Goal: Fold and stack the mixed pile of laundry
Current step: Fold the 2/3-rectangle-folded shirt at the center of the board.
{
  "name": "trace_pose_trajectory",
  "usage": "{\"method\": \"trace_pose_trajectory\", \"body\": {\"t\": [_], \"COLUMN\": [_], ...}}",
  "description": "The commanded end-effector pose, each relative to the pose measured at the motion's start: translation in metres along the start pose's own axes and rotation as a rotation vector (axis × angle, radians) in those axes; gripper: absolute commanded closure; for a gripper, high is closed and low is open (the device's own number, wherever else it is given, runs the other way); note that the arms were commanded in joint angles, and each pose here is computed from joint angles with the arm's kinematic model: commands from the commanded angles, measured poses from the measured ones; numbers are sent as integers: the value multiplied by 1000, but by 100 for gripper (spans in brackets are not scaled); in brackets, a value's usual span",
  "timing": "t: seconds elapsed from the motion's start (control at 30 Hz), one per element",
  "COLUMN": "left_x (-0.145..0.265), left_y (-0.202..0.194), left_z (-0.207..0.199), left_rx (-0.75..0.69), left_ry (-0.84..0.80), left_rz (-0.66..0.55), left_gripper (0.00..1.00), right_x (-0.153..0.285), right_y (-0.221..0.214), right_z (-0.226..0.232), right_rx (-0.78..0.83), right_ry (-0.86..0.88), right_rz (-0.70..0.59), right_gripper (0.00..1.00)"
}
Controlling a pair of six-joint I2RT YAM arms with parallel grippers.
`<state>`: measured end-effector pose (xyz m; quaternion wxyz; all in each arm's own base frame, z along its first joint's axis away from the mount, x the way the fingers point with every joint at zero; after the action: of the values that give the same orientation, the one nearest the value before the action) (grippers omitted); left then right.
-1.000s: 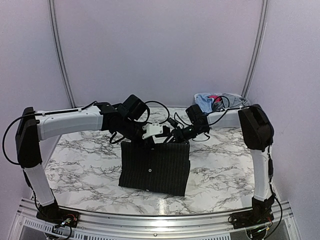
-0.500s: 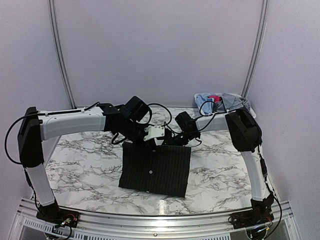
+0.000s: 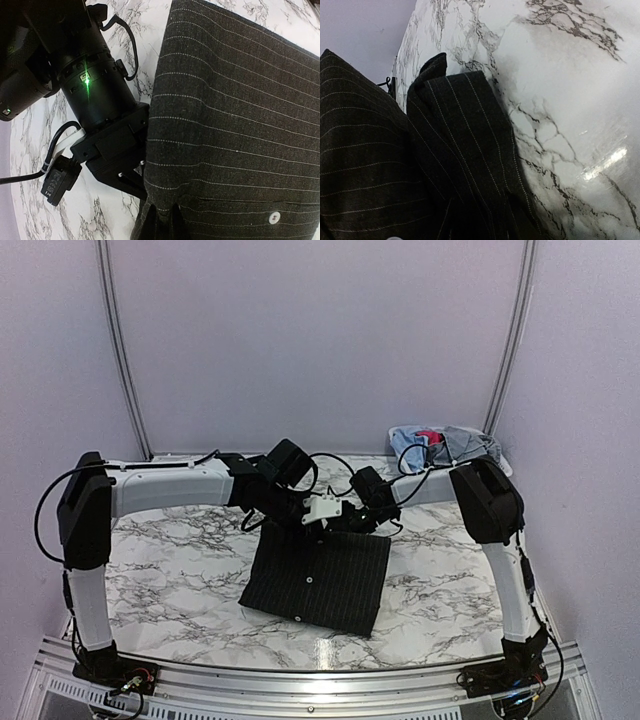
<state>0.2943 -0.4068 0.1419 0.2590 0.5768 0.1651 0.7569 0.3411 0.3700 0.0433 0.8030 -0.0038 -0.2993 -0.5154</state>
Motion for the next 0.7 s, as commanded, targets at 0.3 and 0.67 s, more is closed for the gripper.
{"method": "trace_pose_trajectory", "body": {"t": [0.3,0.67], "left_x": [-53,-64], "left_y": [-29,-36], "left_z": [0,-2], "left_rx": [11,25], "left_ry": [71,68], "left_rz": [15,21], "left_gripper": [100,97], "right_x": [-3,74], "right_y": [3,64], "right_z": [-5,11], "right_rx": [-56,-15], "right_ry": [-68,-195], "right_rz": [21,-151], "right_gripper": [63,51]}}
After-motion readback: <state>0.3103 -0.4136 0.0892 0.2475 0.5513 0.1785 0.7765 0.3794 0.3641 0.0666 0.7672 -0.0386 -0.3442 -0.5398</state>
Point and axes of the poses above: each gripper's point midway between its finger pads, its own x axis back along the fingers, its own z axis along the line the jaws close on, y = z × x, the point moved 2 cm from there along x, back along the fingers, and after that the axes turned 1 degree about -x, right-handed, at the moved point
